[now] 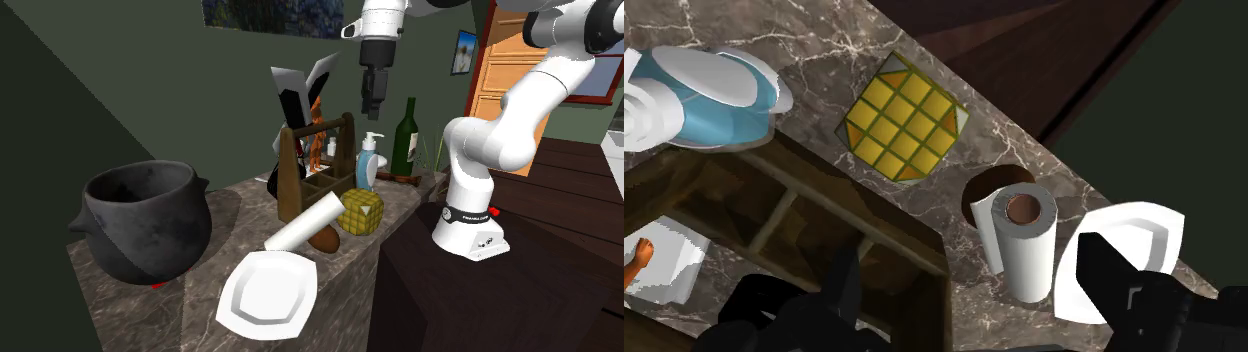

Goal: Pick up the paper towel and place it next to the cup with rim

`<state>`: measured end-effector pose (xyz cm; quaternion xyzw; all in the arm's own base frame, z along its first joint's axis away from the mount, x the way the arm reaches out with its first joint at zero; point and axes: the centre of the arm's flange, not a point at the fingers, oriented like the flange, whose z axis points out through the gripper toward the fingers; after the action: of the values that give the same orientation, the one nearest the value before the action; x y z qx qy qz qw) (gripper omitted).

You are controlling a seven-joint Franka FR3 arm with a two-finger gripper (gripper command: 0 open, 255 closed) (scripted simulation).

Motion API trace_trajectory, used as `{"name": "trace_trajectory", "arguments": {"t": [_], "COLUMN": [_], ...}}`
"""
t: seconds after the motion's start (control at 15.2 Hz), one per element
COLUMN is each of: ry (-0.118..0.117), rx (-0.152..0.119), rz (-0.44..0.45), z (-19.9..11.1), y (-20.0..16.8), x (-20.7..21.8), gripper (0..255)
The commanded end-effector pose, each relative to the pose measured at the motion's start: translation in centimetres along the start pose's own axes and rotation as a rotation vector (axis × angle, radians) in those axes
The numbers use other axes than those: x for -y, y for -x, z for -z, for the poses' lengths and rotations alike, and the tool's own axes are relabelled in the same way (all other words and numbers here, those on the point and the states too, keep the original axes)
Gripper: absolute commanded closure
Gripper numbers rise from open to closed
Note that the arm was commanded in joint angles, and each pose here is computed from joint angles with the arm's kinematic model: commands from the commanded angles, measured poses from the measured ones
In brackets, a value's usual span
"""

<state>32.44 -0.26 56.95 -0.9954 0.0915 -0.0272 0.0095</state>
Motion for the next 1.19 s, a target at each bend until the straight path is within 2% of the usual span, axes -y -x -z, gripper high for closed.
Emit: {"name": "trace_trajectory", "arguments": {"t": [0.0, 0.53, 1.12], "ry": [0.0, 0.0, 0.0], "rx": [0.0, 0.216, 0.459], "rz": [0.0, 0.126, 0.268], "z": [0.0, -6.6, -16.7], "y": [0.0, -11.3, -21.3], "x": [0.0, 3.2, 8.3], "gripper": [0, 0, 0]}}
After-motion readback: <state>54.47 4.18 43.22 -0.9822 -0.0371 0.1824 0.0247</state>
